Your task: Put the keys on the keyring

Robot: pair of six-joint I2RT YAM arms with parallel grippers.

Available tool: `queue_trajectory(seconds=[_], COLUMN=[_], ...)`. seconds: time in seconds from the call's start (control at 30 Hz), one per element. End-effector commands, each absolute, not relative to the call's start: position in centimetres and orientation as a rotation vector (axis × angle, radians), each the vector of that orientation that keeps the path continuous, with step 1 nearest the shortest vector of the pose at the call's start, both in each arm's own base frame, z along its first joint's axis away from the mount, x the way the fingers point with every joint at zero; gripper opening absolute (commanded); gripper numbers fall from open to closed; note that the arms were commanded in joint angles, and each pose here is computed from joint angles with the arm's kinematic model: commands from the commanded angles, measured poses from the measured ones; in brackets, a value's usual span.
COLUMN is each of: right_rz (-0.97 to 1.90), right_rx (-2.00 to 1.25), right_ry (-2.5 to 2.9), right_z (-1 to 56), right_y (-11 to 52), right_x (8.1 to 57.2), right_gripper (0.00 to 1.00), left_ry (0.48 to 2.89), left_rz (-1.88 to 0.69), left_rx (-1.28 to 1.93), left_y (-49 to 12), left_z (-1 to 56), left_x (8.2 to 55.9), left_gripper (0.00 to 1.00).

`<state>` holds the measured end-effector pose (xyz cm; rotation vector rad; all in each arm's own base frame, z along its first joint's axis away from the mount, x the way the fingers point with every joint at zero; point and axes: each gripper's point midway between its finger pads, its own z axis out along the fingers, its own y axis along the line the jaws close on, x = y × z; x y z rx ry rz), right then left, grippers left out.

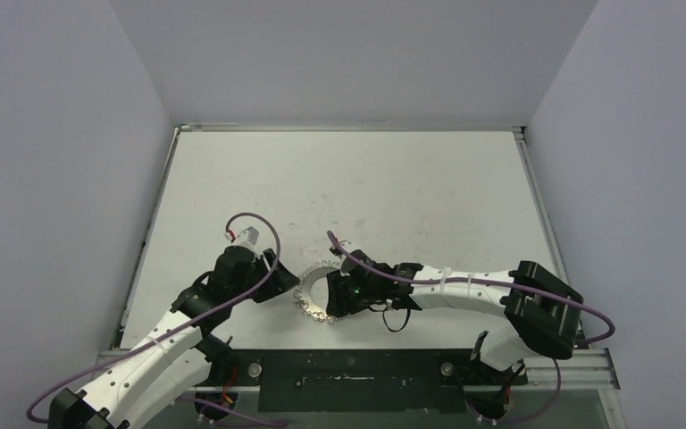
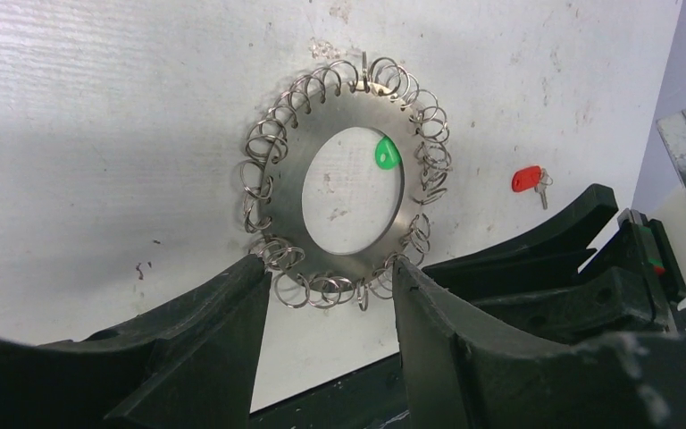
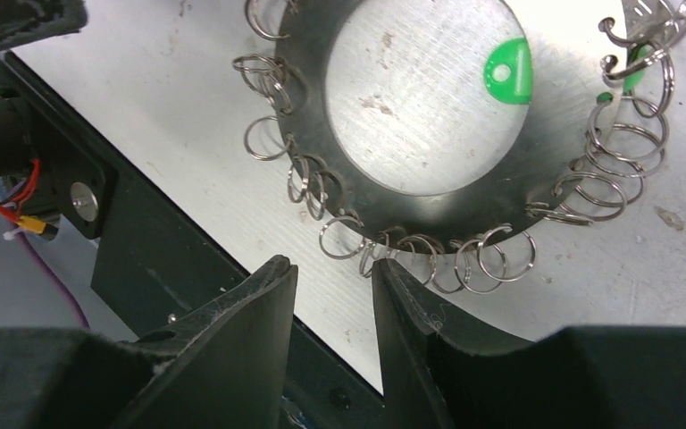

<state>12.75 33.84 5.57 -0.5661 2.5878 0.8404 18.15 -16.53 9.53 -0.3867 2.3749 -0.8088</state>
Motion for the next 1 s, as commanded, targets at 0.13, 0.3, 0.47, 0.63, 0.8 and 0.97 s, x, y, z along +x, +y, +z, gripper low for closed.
queue_trajectory(seconds=[0.13,0.3,0.47,0.63,0.8,0.97], right_rz=[0.762,0.762,0.788,0.787,0.789,0.797], right_rx=[-0.508,-0.51,-0.51,-0.514,-0.518,-0.522], right_ry=[2.612,2.62,2.631,2.647,2.652,2.654], right_z=[5.2,4.7,4.0,3.3,2.9,2.9], right_y=[33.6,33.5,33.8,33.9,34.0,34.0], right_x=[13.4,13.1,12.9,12.7,12.6,12.5], right_gripper=[0.37,0.37,0.36,0.35,0.33,0.27], left_ry=[2.409,2.414,2.415,2.414,2.413,2.416], left_rz=[-0.826,-0.821,-0.817,-0.815,-0.812,-0.807], left_rx=[-0.342,-0.334,-0.333,-0.336,-0.34,-0.342], left_y=[-17.3,-17.4,-17.3,-17.2,-17.1,-17.1], left_z=[9.8,9.7,9.5,9.4,9.3,9.1], left_x=[18.3,18.5,18.5,18.4,18.4,18.3], left_gripper=[0.51,0.51,0.51,0.51,0.51,0.51])
